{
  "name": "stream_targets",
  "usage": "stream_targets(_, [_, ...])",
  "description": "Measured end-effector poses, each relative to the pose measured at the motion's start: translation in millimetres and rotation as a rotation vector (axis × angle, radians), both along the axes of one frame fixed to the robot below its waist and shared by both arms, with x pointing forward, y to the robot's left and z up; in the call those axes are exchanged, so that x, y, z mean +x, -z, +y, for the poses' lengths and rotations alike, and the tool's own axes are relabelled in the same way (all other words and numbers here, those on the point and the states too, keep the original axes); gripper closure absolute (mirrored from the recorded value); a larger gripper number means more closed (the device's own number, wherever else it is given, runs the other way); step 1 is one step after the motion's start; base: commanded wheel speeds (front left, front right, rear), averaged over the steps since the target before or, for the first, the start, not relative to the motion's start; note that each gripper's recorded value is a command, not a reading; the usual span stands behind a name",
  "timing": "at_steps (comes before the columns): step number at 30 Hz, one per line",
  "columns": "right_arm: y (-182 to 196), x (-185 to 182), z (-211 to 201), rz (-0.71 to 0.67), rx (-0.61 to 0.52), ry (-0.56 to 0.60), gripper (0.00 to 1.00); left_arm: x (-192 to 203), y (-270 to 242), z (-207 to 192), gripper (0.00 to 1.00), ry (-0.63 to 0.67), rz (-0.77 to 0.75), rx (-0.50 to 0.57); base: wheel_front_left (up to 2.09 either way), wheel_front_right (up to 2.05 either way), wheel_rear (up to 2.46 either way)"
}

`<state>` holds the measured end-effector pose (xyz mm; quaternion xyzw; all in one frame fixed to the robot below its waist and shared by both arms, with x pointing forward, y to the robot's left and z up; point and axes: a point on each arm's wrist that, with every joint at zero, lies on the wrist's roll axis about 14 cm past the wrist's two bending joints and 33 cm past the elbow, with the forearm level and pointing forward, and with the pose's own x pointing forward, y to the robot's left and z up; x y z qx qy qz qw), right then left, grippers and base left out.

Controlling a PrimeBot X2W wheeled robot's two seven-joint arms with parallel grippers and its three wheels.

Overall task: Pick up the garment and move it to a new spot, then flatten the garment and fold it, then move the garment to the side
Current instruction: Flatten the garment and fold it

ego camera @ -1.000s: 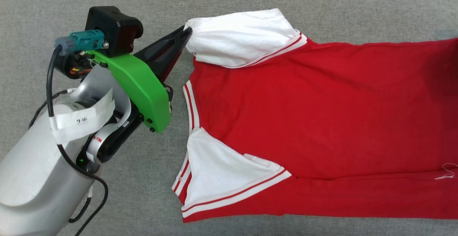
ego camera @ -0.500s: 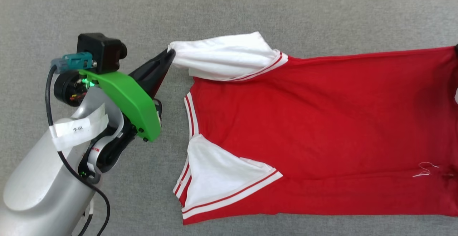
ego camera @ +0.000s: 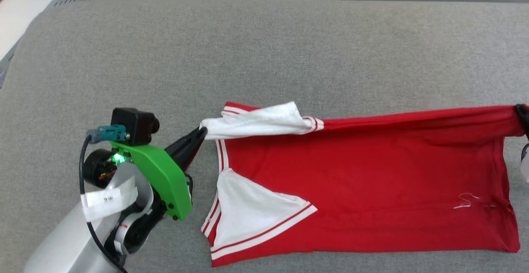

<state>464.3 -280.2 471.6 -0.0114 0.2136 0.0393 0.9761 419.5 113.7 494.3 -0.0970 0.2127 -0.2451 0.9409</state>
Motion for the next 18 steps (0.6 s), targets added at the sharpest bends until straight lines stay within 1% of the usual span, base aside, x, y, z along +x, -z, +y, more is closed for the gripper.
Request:
stream_targets(5, [7.5, -28.0, 6.1, 0.029, 0.049, -0.020, 1.00, -26.8, 9.7, 0.0, 1.00, -0.008, 0.046, -0.007, 0.00, 0.00, 0.00])
stream_targets(8, [17.7, -46.5, 6.5, 0.071, 0.067, -0.026, 1.00, -46.9, 21.3, 0.7, 1.00, -0.008, 0.100, -0.016, 0.00, 0.00, 0.00])
stream_targets(14, [38.6, -75.7, 6.3, 0.168, 0.054, -0.051, 1.00, -76.6, 43.3, 3.6, 1.00, -0.008, 0.189, -0.001, 0.00, 0.00, 0.00])
stream_targets(18, [45.6, -85.0, 6.9, 0.207, 0.045, -0.068, 1.00, -91.5, 58.4, 1.9, 1.00, 0.004, 0.246, 0.014, 0.00, 0.00, 0.00])
